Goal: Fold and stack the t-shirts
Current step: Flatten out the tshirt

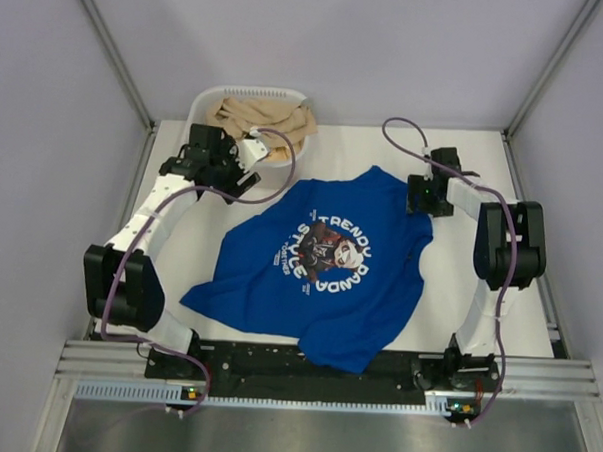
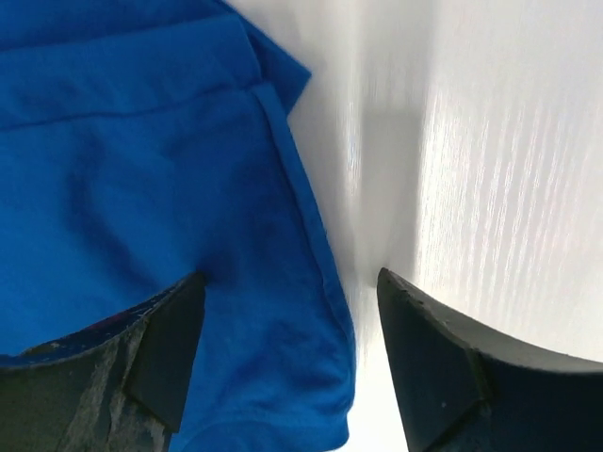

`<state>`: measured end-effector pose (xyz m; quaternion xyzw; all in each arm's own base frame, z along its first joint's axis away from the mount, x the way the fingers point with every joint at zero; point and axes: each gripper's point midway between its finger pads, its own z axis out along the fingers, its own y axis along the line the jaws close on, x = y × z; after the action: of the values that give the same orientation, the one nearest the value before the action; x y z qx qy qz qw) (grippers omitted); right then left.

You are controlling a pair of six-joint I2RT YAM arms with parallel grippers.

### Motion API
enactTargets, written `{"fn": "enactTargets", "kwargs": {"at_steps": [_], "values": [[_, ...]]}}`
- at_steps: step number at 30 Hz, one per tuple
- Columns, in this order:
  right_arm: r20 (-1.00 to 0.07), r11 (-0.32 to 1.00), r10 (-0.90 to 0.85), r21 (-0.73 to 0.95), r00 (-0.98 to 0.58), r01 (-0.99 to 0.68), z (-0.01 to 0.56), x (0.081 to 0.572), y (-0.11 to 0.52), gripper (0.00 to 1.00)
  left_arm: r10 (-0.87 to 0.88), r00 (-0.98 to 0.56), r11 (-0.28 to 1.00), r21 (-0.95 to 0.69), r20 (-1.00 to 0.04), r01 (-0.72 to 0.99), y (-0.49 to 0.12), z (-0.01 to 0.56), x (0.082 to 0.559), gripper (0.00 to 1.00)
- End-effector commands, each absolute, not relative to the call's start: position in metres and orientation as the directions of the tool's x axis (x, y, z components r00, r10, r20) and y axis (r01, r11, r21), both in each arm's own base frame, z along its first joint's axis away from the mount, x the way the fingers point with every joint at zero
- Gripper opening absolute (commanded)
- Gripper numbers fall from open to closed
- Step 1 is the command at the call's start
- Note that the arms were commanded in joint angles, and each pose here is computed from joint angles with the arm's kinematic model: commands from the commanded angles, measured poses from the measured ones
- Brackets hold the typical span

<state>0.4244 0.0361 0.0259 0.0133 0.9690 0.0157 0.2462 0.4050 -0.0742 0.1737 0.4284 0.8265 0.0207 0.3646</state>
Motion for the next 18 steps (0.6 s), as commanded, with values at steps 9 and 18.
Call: {"fn": "enactTargets", "kwargs": {"at_steps": [9,18], "values": [[-0.451,0.996,0.015,0.088,-0.892,-0.028,0.010,0.439,0.043,0.10,0.855,-0.140,0.445,0.566,-0.500,0.694,-0.080,0.178,0.506,0.77],[-0.483,0.993,0.117,0.075,-0.868,0.092,0.027,0.446,-0.012,0.00,0.877,-0.222,0.460,0.609,-0.427,0.646,-0.061,0.159,0.532,0.15]]}}
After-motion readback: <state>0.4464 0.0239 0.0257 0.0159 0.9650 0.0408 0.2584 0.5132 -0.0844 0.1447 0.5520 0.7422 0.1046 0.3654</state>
